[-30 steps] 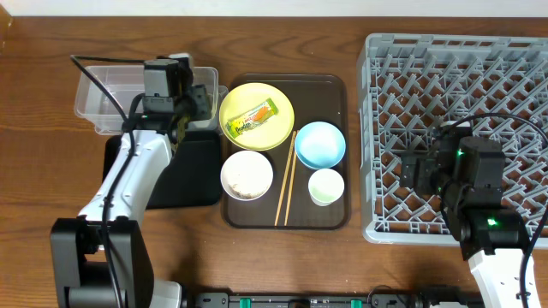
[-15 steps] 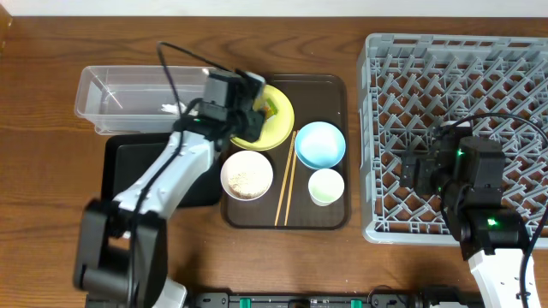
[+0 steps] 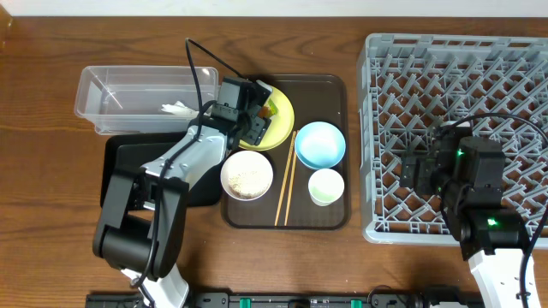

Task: Sort waste into correct bins and load items into the dishwasher rack
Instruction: 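Grasp the Apollo Pandan wrapper on the yellow plate with left gripper, then carry the wrapper left and release it into the clear bin, then grasp the white rice bowl on the tray with left gripper, then tip the rice bowl over the black bin to pour out rice, then return the emptied bowl to the tray and release it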

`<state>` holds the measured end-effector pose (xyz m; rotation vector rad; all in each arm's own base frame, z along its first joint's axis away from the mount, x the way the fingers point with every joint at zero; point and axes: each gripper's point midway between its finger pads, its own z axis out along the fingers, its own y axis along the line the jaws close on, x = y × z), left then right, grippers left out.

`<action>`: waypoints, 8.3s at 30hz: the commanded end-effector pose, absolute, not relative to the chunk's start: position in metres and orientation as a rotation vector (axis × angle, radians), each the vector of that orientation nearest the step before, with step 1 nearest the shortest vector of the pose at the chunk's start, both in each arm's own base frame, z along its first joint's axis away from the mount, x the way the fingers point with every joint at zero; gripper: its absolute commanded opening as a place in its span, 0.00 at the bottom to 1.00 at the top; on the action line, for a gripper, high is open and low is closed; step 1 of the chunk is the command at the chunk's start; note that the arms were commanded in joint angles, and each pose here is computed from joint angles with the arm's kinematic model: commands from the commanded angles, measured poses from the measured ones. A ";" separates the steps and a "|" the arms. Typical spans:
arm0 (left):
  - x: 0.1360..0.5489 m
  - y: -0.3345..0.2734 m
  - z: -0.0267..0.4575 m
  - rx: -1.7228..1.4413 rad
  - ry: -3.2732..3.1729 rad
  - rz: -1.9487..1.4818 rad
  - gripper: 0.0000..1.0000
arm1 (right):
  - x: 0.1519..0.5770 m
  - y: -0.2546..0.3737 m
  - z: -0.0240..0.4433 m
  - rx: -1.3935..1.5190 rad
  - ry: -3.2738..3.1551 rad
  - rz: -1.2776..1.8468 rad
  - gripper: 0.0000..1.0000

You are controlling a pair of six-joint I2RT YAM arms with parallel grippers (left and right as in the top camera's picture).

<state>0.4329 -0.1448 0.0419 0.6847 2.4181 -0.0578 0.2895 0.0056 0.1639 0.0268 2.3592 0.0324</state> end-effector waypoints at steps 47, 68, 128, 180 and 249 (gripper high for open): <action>0.462 0.013 0.127 -0.811 2.198 -0.330 0.33 | 0.292 0.010 0.174 0.017 2.337 0.046 0.99; 0.438 -0.032 0.139 -0.616 2.330 -0.466 0.48 | 0.292 0.010 0.174 0.017 2.336 0.046 0.99; 0.300 -0.187 0.104 0.014 2.750 -0.368 0.06 | 0.291 0.011 0.172 0.015 2.345 0.049 0.99; 0.326 0.010 0.176 -0.916 1.948 -2.024 0.06 | 0.290 0.011 0.172 0.015 2.346 0.049 0.99; 0.279 -0.208 0.078 0.597 2.775 -0.432 0.33 | 0.290 0.011 0.172 0.015 2.346 0.049 0.99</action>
